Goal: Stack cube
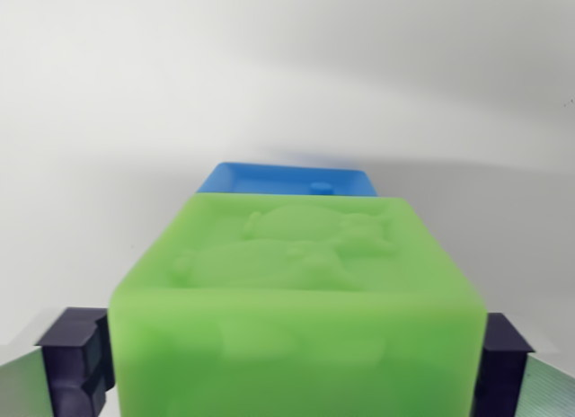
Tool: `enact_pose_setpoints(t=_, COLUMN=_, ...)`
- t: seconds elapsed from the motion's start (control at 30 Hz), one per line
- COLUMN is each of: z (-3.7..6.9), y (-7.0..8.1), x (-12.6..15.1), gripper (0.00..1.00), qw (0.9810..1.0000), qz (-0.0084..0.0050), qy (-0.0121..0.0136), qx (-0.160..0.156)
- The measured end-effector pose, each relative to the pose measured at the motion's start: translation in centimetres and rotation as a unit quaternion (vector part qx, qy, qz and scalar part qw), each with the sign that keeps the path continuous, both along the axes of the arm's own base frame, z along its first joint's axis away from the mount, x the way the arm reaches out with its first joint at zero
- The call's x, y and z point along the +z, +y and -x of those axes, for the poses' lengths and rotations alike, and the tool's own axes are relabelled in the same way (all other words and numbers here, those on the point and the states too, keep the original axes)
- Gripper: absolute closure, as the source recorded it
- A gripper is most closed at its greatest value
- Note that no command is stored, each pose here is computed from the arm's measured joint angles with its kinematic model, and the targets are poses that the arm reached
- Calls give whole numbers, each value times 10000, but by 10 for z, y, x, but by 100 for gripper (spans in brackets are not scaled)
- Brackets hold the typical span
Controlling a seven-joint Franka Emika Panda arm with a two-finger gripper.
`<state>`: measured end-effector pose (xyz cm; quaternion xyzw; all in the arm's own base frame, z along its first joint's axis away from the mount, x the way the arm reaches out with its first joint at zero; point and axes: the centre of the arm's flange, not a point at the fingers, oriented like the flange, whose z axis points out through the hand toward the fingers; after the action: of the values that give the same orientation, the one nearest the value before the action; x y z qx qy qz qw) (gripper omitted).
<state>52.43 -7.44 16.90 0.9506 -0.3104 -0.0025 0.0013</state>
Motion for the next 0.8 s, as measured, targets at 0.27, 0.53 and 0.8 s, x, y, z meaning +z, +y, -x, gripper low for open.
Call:
enact_pose_setpoints(t=0.27, z=0, y=0, x=0, gripper=0, qw=10000, qz=0, qy=0, qx=0)
enact_pose_setpoints(t=0.53, z=0, y=0, x=0, gripper=0, qw=10000, qz=0, qy=0, qx=0)
enact_pose_setpoints(t=0.8, z=-1, y=0, x=6, gripper=0, qw=10000, qz=0, qy=-8, qx=0)
